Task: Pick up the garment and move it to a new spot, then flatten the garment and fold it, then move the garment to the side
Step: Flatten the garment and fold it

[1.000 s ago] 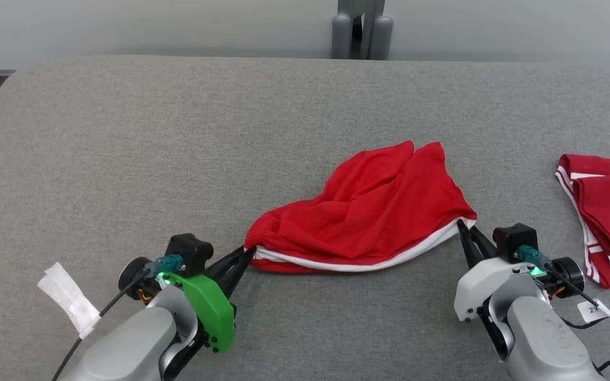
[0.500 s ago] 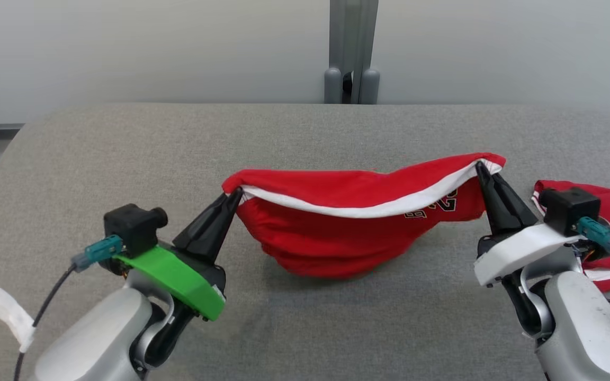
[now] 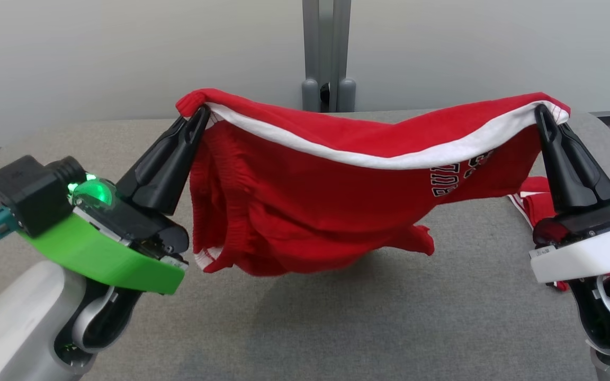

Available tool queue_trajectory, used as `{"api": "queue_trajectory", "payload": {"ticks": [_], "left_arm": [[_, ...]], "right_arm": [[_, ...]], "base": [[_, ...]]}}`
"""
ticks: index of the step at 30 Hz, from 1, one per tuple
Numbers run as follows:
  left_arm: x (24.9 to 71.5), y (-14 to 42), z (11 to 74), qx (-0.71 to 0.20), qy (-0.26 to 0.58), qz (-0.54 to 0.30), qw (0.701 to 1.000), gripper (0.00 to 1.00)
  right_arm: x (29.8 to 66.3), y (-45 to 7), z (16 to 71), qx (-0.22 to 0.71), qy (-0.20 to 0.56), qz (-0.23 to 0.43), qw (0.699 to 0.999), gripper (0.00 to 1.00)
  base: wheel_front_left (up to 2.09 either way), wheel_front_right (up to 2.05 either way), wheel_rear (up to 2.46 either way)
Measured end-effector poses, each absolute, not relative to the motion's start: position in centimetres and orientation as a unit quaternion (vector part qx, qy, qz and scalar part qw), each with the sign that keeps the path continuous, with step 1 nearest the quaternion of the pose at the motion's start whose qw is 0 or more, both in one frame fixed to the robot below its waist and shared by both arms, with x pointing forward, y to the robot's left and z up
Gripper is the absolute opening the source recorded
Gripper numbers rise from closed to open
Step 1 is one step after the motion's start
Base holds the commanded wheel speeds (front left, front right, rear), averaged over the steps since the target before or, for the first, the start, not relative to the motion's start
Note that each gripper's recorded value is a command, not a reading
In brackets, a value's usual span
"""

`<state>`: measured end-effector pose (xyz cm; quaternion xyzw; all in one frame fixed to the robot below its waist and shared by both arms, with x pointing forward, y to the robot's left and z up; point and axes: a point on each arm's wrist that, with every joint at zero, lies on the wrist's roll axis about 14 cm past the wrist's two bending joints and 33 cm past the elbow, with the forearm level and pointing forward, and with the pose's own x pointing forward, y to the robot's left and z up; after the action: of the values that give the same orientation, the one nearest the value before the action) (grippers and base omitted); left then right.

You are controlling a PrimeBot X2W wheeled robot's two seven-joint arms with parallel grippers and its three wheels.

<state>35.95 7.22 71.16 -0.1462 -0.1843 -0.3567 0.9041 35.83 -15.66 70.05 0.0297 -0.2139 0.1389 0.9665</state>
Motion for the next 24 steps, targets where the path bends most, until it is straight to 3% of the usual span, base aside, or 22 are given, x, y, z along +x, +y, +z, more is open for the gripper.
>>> {"api": "queue_trajectory", "payload": {"ticks": [7,14,19,24], "left_arm": [[39.0,7.0,71.1,-0.136,-0.159,-0.361,0.909,0.0],[46.4,6.6,70.6,-0.138,-0.134,-0.356,0.915,0.0],[52.2,6.1,72.7,-0.149,-0.17,-0.34,0.913,0.0],[55.4,5.1,73.9,-0.179,-0.213,-0.336,0.9,0.0]], "right_arm": [[37.5,-14.7,69.6,0.035,-0.191,0.156,0.968,0.0],[45.0,-14.0,68.6,-0.013,-0.163,0.165,0.973,0.0],[50.8,-14.7,71.7,-0.034,-0.214,0.14,0.966,0.0],[54.2,-14.2,72.0,-0.019,-0.246,0.13,0.96,0.0]], "base": [[0.0,0.0,0.0],[0.0,0.0,0.0],[0.0,0.0,0.0],[0.0,0.0,0.0]]}}
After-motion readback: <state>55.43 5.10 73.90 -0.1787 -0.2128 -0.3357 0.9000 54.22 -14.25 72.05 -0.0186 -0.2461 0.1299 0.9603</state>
